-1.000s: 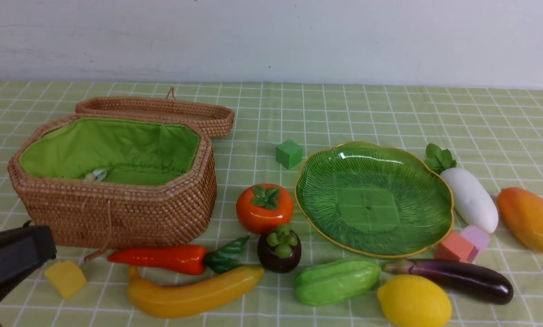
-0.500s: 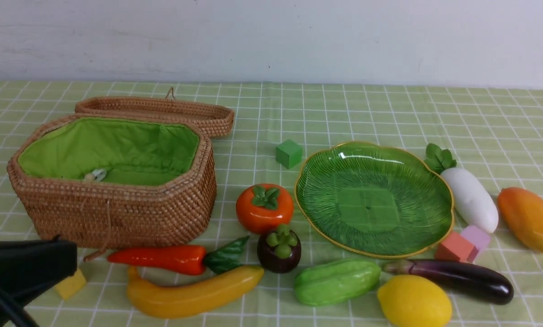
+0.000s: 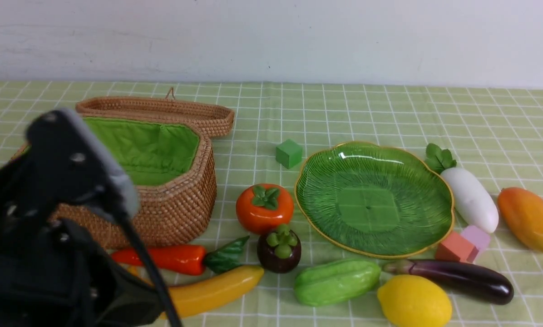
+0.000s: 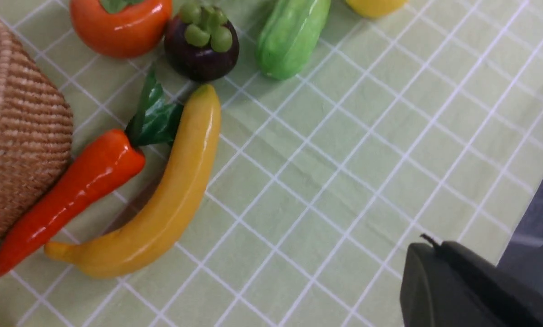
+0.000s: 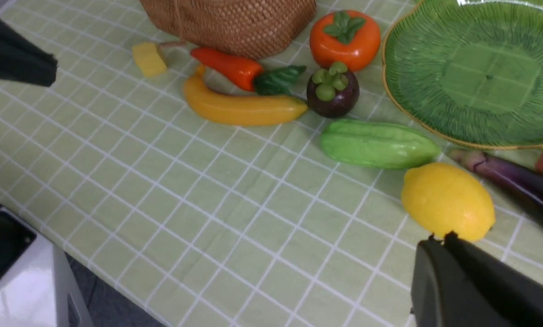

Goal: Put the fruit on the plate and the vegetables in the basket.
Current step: Use the left arm to grab a banana and put it into the right plate

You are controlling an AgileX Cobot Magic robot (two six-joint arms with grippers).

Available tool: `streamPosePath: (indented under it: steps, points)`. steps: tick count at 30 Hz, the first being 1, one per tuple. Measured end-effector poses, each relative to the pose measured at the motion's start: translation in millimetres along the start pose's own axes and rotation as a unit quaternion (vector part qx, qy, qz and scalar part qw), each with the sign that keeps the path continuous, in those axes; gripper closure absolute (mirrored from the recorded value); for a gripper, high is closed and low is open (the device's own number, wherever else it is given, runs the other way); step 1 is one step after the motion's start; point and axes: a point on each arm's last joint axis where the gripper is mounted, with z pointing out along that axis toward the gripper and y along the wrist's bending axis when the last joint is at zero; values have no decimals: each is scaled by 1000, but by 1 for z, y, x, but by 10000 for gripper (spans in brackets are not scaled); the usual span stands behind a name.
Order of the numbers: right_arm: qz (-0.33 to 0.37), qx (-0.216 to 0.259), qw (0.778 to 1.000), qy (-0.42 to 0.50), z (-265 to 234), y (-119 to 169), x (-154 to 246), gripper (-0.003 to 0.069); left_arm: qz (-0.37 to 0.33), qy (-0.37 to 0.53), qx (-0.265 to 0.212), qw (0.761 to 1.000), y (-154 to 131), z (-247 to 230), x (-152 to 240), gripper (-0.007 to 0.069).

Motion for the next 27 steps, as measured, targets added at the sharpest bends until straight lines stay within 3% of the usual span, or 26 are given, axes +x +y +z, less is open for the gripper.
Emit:
streamPosePath:
  steps: [5, 10, 20, 27]
  points:
    - [5, -17, 1000, -2, -9, 3, -4, 643, 16, 49, -10, 999, 3, 26, -8, 638]
    - [34, -32, 998, -30, -30, 5, -20, 637, 23, 38, -27, 999, 7, 30, -11, 638]
    - [21, 39, 999, -2, -15, 16, -58, 627, 30, 38, -36, 998, 8, 30, -12, 638]
    - [-13, 26, 999, 13, -10, 22, -60, 625, 47, 31, -44, 997, 10, 30, -13, 638]
